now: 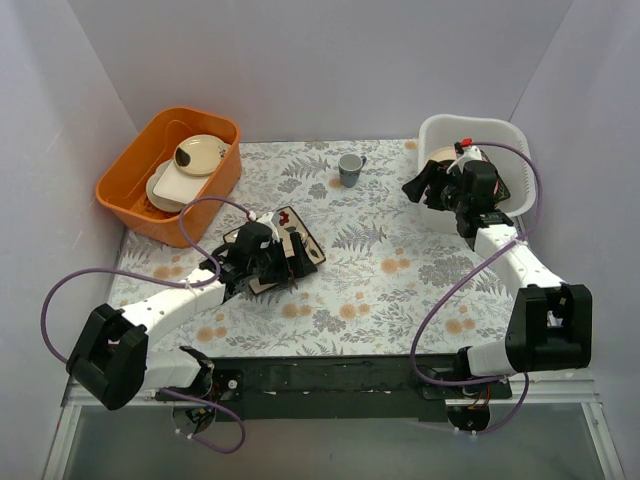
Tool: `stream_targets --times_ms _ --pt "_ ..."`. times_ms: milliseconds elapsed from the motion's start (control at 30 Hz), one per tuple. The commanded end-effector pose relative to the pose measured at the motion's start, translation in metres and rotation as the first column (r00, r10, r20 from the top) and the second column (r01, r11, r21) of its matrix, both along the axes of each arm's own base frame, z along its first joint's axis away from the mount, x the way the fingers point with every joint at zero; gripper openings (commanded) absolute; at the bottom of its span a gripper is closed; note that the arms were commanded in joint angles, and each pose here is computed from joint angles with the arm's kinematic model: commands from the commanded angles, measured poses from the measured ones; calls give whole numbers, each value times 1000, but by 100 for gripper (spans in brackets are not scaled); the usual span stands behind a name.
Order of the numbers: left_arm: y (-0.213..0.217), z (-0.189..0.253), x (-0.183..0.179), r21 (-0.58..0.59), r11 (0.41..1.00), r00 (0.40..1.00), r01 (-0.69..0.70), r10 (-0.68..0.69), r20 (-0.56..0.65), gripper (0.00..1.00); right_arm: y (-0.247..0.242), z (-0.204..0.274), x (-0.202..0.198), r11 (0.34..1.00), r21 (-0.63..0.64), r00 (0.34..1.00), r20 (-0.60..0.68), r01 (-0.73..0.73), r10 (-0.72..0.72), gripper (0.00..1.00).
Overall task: Place the plates into the plastic bin on the countertop
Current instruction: Pick up the plate at the center of the board.
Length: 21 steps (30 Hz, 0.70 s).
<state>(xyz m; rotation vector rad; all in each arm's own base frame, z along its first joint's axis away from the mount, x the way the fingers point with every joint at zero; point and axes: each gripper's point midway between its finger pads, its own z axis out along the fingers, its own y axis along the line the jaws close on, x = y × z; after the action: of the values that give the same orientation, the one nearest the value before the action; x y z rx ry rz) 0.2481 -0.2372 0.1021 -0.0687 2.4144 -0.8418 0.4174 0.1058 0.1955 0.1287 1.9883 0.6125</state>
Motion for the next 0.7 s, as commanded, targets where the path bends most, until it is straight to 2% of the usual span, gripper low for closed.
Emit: stream_targets --times_ms 0,233,467,667 --pt "-1 3 9 19 1000 1000 -9 9 19 98 19 30 -1 997 -9 991 106 -81 81 78" --pt "-14 -4 19 24 999 999 36 -36 9 98 52 36 -19 984 -32 977 118 -172 175 82" --pt "-23 -5 25 22 998 998 63 -63 9 98 110 24 -47 948 -74 943 107 -309 316 82" --pt "-17 1 23 22 999 999 42 -43 22 98 151 -7 -61 912 -53 912 38 -406 408 82"
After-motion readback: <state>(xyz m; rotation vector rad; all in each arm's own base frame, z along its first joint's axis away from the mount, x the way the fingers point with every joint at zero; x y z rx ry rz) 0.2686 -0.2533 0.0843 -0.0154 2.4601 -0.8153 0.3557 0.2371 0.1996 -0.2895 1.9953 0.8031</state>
